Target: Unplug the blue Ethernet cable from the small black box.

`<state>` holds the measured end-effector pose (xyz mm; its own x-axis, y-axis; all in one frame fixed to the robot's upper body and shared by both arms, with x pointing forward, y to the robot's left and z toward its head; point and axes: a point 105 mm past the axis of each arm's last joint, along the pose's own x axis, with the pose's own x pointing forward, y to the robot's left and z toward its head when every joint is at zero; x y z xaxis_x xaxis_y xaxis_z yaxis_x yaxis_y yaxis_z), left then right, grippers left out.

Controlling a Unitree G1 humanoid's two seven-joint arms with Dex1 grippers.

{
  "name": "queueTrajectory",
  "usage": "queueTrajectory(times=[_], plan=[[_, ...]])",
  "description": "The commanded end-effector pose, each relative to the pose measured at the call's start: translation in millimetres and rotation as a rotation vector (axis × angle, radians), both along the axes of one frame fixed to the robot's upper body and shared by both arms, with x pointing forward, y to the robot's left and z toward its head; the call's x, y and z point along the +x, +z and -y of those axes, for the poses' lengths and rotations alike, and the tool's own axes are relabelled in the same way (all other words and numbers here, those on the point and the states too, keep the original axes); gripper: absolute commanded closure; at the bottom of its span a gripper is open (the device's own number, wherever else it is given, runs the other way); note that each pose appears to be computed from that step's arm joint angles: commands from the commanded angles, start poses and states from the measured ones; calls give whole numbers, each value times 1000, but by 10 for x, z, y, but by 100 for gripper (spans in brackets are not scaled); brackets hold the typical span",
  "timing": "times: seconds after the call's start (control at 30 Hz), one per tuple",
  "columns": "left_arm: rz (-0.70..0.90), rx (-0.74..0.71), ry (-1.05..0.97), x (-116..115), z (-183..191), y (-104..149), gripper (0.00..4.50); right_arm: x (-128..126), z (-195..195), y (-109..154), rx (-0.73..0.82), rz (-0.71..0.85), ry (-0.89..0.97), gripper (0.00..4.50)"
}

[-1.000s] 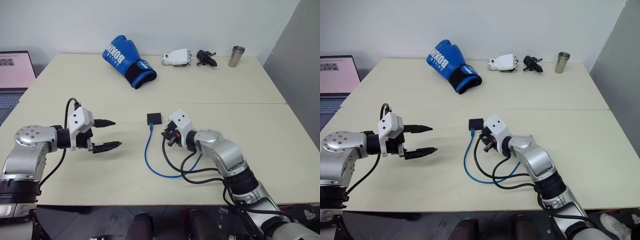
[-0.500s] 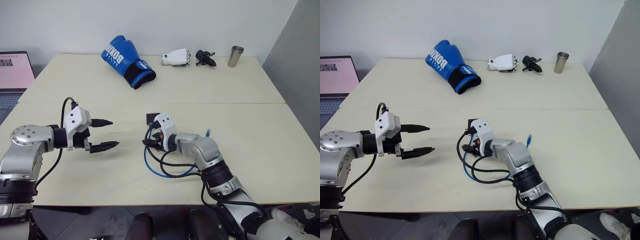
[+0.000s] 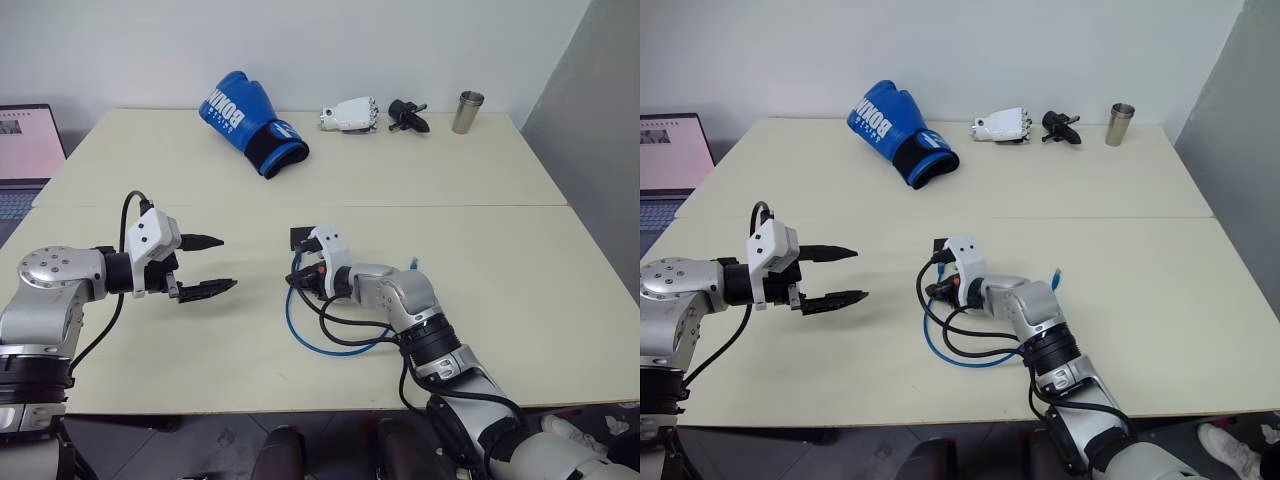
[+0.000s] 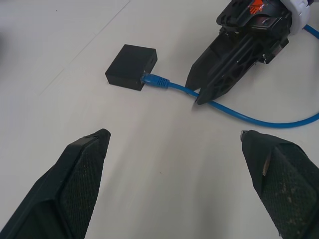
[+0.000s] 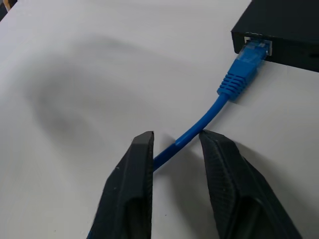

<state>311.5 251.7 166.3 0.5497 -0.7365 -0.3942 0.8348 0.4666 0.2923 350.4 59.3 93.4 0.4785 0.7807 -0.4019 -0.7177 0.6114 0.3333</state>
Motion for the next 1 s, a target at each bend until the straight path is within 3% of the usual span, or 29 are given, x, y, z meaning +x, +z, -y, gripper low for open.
queueTrajectory(times=[0.03,0.13,0.4,0.73,0.93,1.0], plan=[[45,14,5,11,-36,131,0,-94,-295,169,50,13,53,395],[47,11,3,13,-27,133,0,-60,-270,162,31,29,28,448],[49,6,4,28,-13,136,0,5,4,296,12,58,29,448],[36,1,-14,40,34,91,0,-19,1048,402,-421,324,359,448],[32,-5,-30,57,90,63,0,34,1182,367,-531,384,444,448],[31,-7,-31,57,95,58,0,62,1174,390,-523,410,431,405]])
